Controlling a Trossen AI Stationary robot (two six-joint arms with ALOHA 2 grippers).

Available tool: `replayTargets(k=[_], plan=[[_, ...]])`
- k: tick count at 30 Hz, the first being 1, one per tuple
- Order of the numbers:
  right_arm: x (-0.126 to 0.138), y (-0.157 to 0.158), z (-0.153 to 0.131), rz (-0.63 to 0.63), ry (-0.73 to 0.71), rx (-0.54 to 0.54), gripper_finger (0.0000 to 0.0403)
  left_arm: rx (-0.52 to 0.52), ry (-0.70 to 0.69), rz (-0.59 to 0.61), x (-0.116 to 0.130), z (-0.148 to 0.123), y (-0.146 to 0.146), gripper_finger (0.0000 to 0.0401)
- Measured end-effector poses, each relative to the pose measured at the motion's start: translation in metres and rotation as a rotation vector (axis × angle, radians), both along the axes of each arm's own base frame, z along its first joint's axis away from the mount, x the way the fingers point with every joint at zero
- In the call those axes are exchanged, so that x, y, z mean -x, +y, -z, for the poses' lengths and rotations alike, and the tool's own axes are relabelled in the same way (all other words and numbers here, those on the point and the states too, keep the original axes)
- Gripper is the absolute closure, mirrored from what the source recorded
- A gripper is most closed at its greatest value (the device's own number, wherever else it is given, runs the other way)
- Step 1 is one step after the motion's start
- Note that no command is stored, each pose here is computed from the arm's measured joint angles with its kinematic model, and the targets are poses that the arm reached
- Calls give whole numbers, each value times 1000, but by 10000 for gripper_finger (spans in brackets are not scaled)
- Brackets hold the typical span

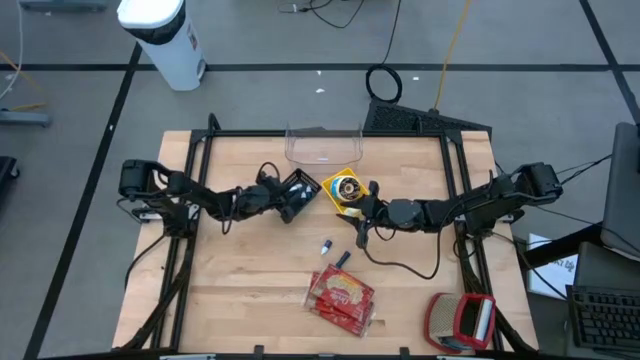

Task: Pick & Place Food Item
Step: Put the green bottle into the black bin, then put the large blue bottle into the black bin

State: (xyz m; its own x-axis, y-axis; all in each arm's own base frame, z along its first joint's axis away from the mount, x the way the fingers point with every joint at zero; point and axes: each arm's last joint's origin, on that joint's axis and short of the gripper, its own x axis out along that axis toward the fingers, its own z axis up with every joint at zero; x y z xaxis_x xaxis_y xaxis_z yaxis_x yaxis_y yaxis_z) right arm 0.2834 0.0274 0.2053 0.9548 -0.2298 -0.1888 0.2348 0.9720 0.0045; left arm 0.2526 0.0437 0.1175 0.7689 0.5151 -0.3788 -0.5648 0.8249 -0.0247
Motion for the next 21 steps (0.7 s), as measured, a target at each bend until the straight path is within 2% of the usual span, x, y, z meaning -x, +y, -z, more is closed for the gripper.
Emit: replayTargets(k=[11, 14, 21], plan=[[0, 0, 0, 1, 1, -9, 270, 73, -5, -49, 2, 4, 0, 333], [0, 0, 1, 2, 6, -14, 271, 71, -7, -61, 2, 4, 0, 308], [0, 0, 1, 2, 2, -19, 272, 88, -19, -71, 2, 4, 0, 211]])
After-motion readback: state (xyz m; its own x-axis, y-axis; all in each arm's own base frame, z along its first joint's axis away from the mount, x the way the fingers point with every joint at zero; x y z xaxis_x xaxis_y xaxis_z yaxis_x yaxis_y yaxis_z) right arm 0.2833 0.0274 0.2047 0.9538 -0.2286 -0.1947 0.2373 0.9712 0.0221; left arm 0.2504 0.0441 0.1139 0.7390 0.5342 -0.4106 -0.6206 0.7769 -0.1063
